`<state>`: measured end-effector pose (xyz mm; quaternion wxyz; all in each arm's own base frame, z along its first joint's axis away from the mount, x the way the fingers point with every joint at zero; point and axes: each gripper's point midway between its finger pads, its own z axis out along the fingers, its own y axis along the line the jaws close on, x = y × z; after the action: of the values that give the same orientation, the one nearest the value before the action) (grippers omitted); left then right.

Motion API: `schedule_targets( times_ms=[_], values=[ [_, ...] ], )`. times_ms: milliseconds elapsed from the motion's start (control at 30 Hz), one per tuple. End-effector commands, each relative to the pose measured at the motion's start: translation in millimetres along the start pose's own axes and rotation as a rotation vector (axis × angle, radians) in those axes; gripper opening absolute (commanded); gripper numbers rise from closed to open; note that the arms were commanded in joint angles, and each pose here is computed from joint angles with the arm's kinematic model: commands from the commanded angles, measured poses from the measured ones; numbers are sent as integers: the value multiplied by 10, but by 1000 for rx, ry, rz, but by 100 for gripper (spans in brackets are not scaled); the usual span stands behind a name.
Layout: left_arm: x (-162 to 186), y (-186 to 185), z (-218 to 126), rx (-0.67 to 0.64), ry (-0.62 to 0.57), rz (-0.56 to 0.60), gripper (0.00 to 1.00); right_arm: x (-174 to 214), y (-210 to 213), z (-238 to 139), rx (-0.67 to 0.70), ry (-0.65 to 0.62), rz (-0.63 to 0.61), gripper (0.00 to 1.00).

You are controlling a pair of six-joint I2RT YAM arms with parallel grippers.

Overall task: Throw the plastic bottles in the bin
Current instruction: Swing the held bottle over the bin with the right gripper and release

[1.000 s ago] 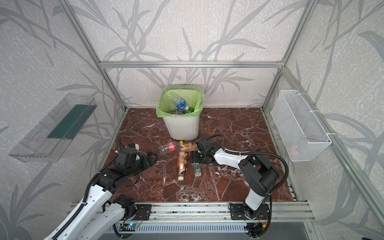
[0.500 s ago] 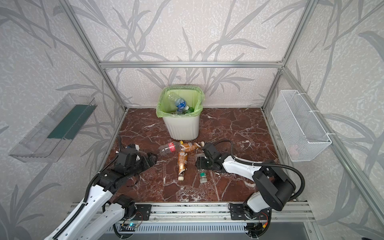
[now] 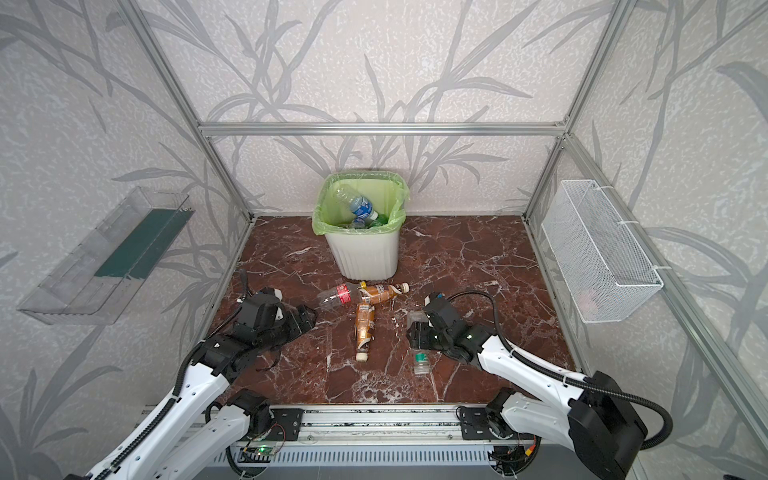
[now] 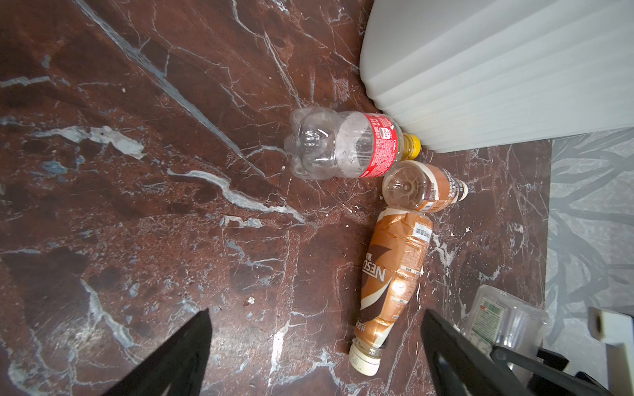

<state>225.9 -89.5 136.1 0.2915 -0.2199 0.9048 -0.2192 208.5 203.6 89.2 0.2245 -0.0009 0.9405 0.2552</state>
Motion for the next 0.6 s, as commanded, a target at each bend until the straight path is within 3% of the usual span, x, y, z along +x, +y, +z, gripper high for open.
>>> schedule_targets(
  times_ms=[0,200,367,433,500,567],
  values=[
    [-38,-53,7,19,-7,-7,95,-121,-10,-223,8,-90,-5,69],
    [-75,-88,-19,23,-15,0,95,-776,542,-864,-78,-277,-139,69],
    [-196,-214,-121,39,-38,8,95,-2028,1696,-1850,-227,-548,-302,70],
    [-283,-303,-185,50,-52,5,95,-2544,2139,-2114,-232,-610,-337,77],
    [-344,-404,-246,65,-50,8,94,-2869,2098,-2064,-96,-590,-288,89],
    [-402,-491,-334,85,-61,20,94,-2950,1877,-1978,-49,-508,-202,96]
  ],
)
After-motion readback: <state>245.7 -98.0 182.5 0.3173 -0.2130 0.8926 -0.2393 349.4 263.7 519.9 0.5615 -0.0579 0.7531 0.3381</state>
